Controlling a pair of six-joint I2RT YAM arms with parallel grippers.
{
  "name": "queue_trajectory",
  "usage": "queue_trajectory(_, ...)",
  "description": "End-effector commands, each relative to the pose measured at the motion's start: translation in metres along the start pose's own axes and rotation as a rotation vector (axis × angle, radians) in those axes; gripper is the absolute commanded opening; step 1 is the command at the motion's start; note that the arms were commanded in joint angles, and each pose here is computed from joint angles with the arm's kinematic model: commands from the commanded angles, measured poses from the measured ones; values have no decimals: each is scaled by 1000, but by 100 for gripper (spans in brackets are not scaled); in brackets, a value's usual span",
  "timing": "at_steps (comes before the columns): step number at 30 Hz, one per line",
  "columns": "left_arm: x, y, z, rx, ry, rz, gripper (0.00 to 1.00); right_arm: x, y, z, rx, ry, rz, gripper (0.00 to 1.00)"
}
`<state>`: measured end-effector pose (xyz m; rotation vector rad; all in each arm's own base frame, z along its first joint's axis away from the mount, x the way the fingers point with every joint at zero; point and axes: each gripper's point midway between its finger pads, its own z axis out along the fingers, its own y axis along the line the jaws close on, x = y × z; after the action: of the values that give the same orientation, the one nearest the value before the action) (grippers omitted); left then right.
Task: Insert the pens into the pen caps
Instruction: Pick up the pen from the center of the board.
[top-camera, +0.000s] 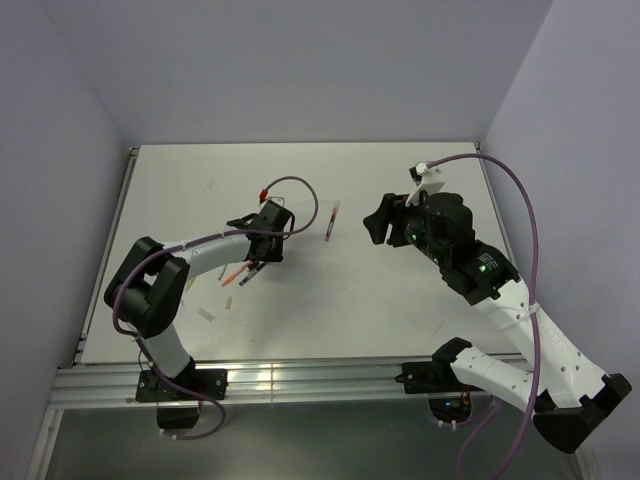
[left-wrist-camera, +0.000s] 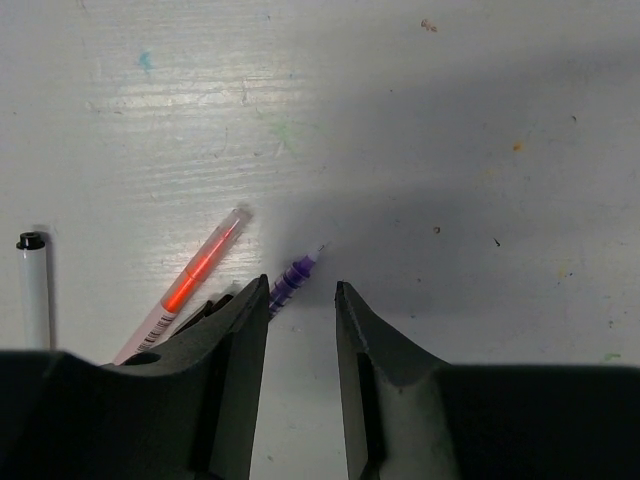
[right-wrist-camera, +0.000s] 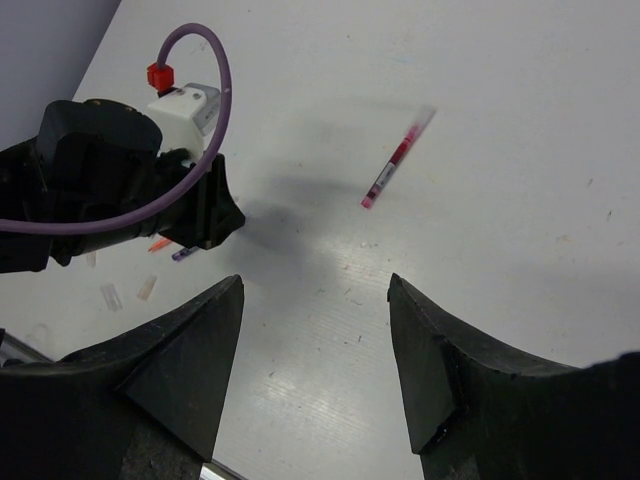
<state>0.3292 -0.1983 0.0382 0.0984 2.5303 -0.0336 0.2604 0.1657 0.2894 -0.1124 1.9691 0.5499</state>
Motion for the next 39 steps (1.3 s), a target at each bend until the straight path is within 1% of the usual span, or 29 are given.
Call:
queue_trajectory(1,-6,-3,-1,-3,-22,7,38,-14,0,-3,-3,-62,8,67)
queue_trajectory(12,1,1,7,-29,-2,9,38,-11,0,-2,-4,-55,8,67)
queue_trajectory(25,13,0,15,-23,29,3,37,-9,-1,-1,-2,-51,7,67)
queue_trajectory(27,15,-1,16,-20,35,4,36,-9,-1,0,0,-50,7,67)
queue_trajectory(31,21,-2,18,-14,49,-5,30,-9,-1,0,2,-49,8,67)
queue_trajectory(33,23,-1,19,-14,52,-9,30,-8,-1,1,1,-47,7,67)
queue_trajectory(39,28,-3,19,-7,65,-12,24,-7,-1,2,2,-42,6,67)
